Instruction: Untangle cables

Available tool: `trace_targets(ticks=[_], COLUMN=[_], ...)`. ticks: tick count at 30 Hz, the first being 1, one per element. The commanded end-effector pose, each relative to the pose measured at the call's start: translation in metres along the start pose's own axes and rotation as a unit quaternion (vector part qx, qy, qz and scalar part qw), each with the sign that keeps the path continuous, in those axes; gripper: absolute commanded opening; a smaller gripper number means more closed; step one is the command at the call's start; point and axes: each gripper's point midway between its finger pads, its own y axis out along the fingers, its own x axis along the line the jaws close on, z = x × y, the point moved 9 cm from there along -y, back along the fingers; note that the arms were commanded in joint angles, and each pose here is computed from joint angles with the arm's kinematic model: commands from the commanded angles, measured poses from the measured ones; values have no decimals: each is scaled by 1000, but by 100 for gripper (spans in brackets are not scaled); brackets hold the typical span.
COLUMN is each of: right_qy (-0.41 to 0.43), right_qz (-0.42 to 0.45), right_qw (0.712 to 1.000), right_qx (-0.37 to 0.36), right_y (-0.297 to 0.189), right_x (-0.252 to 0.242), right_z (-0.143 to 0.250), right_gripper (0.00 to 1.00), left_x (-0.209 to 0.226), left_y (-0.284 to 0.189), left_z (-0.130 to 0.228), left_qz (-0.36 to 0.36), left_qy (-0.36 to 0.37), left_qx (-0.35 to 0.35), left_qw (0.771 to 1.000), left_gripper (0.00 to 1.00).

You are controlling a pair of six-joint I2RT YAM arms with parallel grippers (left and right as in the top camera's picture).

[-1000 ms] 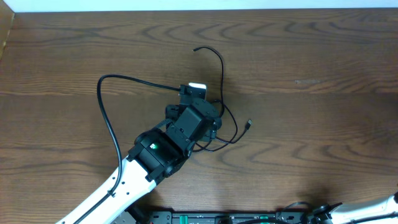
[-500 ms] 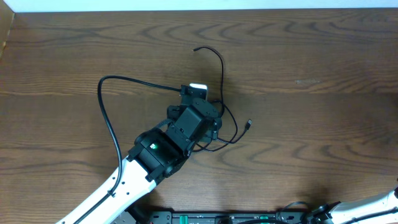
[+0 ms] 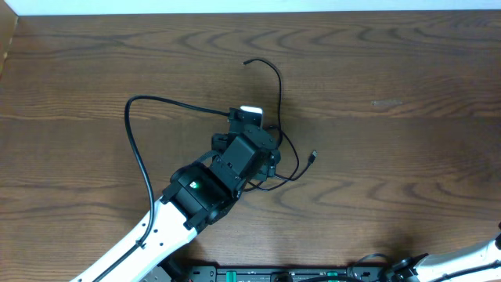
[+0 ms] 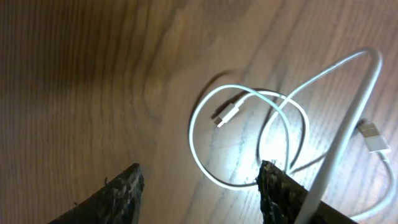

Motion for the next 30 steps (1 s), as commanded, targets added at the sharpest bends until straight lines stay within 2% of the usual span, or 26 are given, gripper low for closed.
trace_targets(ticks=[1,11,19,20,24,26,29,30], right_qy=[21,34,13,9,35,63,68,67], right_qz=[-4,-46,-67,-65,-10,26,28,26], right_qw=[999,992,991,992,994,992,992,993], right_qx=[-45,-111,-112,-109,-104,-103,-99,-99], right_y=[-36,-110,-129,-129,-128,-127,-127,-127], right_x=[-3,-14,-2,-1,-6,-13,-14,-12], right_z=[-7,3,18,20,27,30,31,32], right_gripper=[56,61,65,73,77,85,87,97], left_x=[0,4,4,3,3,3,3,3], left_y=[2,1,1,1,0,0,-1,-1], left_z=[3,10,12,13,15,15,15,14], left_qz=[-2,-14,-9,-6,-7,-7,-6,-5], left_qy=[1,9,11,11,16,18,25,30], left_qx=[6,28,39,42,46,46,44,43], left_qw=[1000,999,999,999,999,999,999,999], left_gripper=[81,81,81,80,81,81,81,81])
